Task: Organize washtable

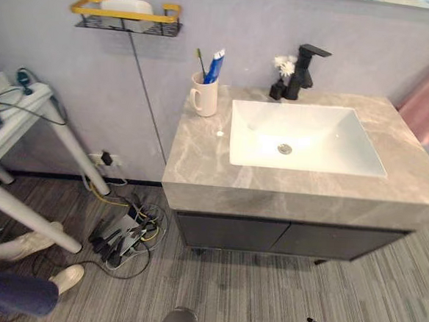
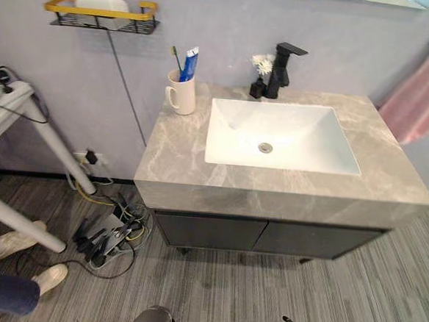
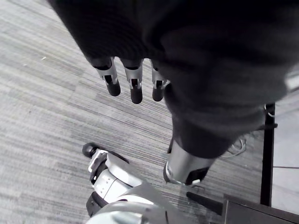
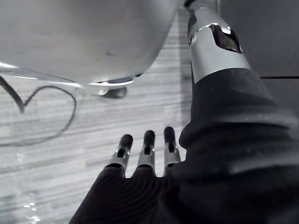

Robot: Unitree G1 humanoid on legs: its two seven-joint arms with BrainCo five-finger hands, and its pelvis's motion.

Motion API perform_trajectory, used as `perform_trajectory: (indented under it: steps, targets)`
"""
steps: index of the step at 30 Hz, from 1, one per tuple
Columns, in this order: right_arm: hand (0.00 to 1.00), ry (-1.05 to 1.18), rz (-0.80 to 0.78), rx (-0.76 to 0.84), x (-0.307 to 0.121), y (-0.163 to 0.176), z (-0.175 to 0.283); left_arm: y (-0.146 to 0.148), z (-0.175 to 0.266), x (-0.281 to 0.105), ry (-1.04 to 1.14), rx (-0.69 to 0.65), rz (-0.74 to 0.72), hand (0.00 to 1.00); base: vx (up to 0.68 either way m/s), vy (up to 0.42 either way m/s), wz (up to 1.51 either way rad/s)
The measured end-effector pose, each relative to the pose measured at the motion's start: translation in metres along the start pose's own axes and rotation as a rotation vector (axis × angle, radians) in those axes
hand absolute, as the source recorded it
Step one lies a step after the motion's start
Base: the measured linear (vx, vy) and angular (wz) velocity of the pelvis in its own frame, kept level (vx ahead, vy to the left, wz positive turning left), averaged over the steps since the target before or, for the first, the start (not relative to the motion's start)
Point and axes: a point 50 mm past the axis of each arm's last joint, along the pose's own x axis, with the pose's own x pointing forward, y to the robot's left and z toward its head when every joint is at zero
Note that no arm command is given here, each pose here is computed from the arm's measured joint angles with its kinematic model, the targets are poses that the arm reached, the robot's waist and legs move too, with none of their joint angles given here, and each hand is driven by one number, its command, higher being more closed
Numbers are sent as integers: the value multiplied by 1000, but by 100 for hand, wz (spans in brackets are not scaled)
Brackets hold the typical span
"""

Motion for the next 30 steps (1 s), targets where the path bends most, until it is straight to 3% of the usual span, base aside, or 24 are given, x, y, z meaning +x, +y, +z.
perform_trajectory:
  steps: [7,12,15,20,26,30]
  targets:
    - [0,2,35,-64,1,1,2,2,-5,-1,14,45,-9,0,-48,62,-111]
    - [0,-12,0,-120,6,-17,17,-15,-13,-2,77,-85,-27,0,-44,-59,-141]
    - [0,-35,67,-192,10,4,28,-1,-9,0,59,-115,7,0,-32,-143,-168]
    - [0,-89,175,-282,11,38,43,-1,-8,1,64,-156,10,0,12,-263,-181]
    - [0,-100,156,-342,14,26,52,-3,-12,0,73,-156,7,0,11,78,-211]
    - [0,-82,158,-299,12,29,42,-1,-20,-3,93,-126,9,0,93,274,-237]
